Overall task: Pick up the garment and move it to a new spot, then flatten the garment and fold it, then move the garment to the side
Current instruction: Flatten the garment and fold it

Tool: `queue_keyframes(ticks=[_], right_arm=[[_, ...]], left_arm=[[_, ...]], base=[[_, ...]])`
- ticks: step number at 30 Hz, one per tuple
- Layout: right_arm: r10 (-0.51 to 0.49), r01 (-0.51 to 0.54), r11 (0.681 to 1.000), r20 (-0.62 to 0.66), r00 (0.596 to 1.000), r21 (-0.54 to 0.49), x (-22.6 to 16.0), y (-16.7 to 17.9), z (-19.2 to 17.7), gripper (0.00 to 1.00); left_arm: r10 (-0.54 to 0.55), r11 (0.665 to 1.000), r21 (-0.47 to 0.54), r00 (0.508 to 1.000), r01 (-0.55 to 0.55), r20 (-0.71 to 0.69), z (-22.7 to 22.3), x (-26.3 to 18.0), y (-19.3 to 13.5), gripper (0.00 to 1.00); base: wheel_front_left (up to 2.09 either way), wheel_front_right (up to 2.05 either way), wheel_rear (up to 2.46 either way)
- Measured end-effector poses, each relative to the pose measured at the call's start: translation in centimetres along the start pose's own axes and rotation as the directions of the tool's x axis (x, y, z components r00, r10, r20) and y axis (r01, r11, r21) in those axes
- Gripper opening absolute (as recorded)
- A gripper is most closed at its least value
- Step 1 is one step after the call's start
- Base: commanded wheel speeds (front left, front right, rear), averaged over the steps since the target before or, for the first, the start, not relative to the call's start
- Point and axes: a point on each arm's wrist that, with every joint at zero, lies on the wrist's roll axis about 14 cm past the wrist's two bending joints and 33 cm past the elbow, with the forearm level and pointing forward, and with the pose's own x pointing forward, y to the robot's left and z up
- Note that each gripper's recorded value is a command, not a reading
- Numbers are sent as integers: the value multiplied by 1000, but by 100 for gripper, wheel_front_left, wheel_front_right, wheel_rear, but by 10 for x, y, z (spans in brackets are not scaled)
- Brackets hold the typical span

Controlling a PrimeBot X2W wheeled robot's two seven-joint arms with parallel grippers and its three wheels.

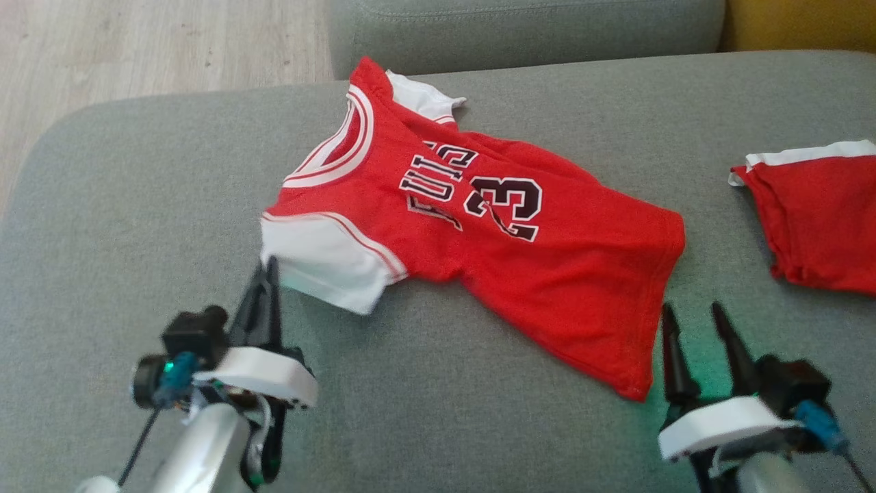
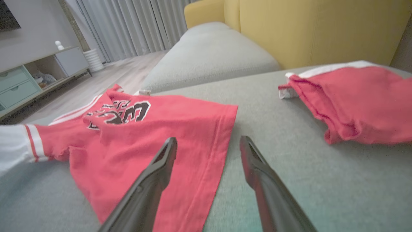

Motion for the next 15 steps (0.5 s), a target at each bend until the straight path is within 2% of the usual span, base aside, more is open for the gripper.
queue_keyframes(ticks=[6,15], right_arm=[[32,-31,999,-153,988,10,-16,12,-37,100],[62,-50,998,-315,947,46,-33,23,-72,100]], left_arm=[[22,1000,-2,990,-22,137,37,3,7,0],[18,1000,-7,989,-17,145,40,6,6,0]], base=[[0,0,0],[0,0,0]])
